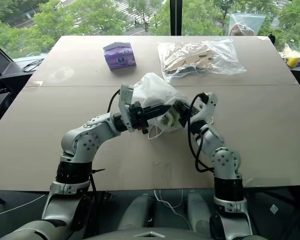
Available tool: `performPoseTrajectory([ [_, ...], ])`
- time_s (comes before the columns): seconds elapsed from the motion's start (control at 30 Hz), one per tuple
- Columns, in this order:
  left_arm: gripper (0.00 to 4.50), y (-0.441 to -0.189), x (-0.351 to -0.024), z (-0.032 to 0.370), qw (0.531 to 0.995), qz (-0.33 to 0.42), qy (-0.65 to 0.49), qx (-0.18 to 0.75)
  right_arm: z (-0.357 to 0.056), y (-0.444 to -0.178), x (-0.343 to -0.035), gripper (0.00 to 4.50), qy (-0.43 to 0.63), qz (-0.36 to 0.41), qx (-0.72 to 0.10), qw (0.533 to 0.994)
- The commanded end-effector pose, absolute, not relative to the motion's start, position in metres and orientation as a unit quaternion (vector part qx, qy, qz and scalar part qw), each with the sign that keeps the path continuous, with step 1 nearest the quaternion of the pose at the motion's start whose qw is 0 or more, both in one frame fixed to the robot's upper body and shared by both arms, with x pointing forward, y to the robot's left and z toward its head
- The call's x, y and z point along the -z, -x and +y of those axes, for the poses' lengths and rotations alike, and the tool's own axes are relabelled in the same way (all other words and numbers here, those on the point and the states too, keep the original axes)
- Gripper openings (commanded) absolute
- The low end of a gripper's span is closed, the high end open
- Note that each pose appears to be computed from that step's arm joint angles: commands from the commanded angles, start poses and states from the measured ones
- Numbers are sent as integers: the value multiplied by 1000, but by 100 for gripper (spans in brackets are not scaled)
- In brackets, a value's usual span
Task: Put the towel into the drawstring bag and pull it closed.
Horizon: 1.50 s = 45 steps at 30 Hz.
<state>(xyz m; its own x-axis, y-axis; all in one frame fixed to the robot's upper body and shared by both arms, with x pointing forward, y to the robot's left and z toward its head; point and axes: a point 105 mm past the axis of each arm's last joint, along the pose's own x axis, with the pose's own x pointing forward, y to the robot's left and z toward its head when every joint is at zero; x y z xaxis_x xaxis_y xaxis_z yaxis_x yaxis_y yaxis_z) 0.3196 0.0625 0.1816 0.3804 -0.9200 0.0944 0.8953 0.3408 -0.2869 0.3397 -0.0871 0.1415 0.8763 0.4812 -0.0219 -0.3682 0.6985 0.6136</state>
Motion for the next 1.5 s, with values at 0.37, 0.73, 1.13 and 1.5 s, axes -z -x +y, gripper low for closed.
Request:
performPoseTrajectory([
  [0.37, 0, -325, -196, 68, 823, 7, 130, 553, -149, -299, -125, 229, 93, 77, -327, 937],
  [0.73, 0, -324, -199, 67, 823, 6, 124, 555, -148, -343, -114, 445, 116, 49, -239, 963],
  [1.13, 0, -325, -198, 67, 827, 9, 122, 549, -148, -380, -120, 191, 116, -23, -172, 978],
  [1.5, 59, -328, -194, 71, 835, 24, 128, 534, -158, -377, -126, 0, 103, -48, -148, 982],
])
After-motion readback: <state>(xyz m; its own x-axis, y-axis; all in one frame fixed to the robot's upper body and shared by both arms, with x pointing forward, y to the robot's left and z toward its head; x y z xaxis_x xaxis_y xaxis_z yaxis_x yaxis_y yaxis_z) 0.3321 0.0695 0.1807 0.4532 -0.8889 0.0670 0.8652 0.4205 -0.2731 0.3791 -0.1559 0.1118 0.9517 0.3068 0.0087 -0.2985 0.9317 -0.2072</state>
